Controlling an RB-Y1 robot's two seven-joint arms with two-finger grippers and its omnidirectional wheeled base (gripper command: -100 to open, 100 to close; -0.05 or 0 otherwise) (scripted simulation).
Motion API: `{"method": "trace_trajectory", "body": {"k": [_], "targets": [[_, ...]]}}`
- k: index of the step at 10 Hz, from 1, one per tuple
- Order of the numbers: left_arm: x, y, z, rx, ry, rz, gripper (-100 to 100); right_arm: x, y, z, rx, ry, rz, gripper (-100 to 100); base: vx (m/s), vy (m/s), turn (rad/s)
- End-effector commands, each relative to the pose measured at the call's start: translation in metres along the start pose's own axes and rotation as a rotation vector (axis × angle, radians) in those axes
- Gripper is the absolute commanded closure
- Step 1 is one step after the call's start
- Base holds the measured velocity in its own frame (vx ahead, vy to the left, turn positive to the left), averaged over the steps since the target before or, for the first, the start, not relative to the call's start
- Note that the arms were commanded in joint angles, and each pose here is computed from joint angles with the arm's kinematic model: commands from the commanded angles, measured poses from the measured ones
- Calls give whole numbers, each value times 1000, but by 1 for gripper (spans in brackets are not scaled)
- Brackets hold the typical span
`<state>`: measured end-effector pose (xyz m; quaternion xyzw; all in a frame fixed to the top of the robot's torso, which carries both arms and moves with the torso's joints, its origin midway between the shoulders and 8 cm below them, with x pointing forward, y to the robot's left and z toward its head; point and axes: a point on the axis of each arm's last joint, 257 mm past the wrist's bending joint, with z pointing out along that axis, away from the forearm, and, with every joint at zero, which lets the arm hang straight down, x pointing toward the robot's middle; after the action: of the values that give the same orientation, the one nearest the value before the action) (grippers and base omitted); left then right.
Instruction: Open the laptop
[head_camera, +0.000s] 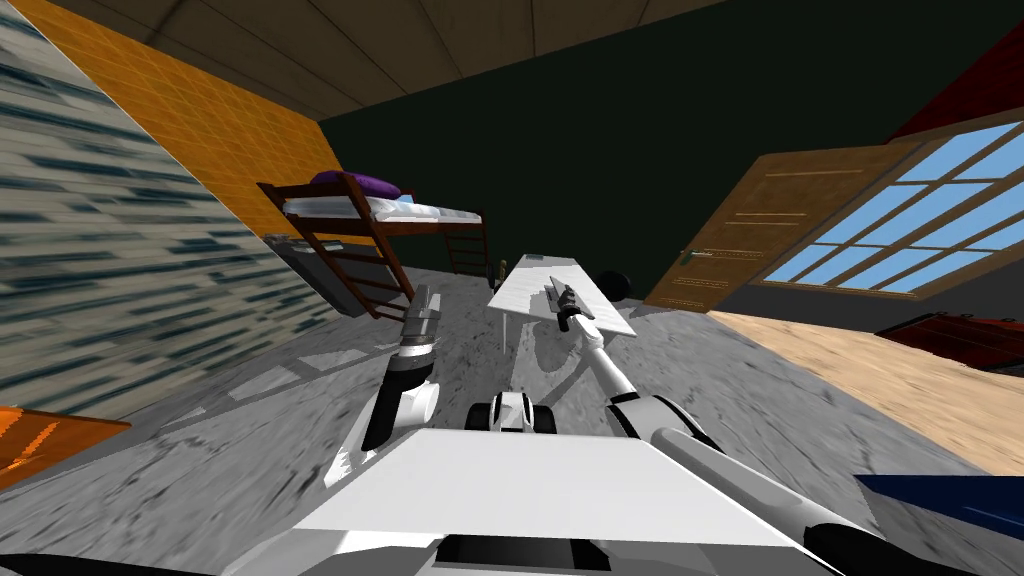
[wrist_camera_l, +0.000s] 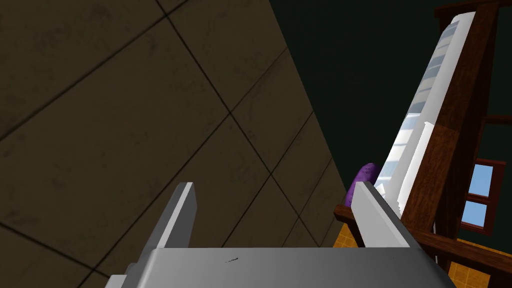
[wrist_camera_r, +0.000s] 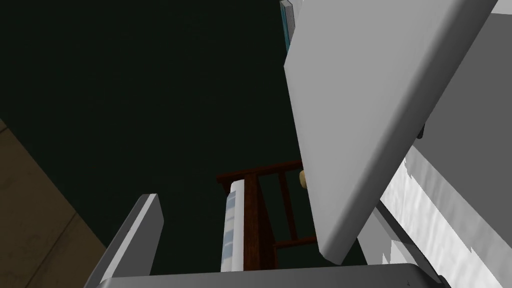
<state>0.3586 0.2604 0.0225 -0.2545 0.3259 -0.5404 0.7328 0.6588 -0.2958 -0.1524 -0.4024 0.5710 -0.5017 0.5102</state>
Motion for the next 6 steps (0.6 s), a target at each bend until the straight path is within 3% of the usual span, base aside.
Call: {"method": "trace_trajectory", "body": {"k": [1,6], "targets": [[0,0,0,0,0,0,0,0,0,0,0,2,0,0,-5,-1,-4],[0,0,0,0,0,0,0,1,1,0,-2,3,-1,0,0,0,0]]}}
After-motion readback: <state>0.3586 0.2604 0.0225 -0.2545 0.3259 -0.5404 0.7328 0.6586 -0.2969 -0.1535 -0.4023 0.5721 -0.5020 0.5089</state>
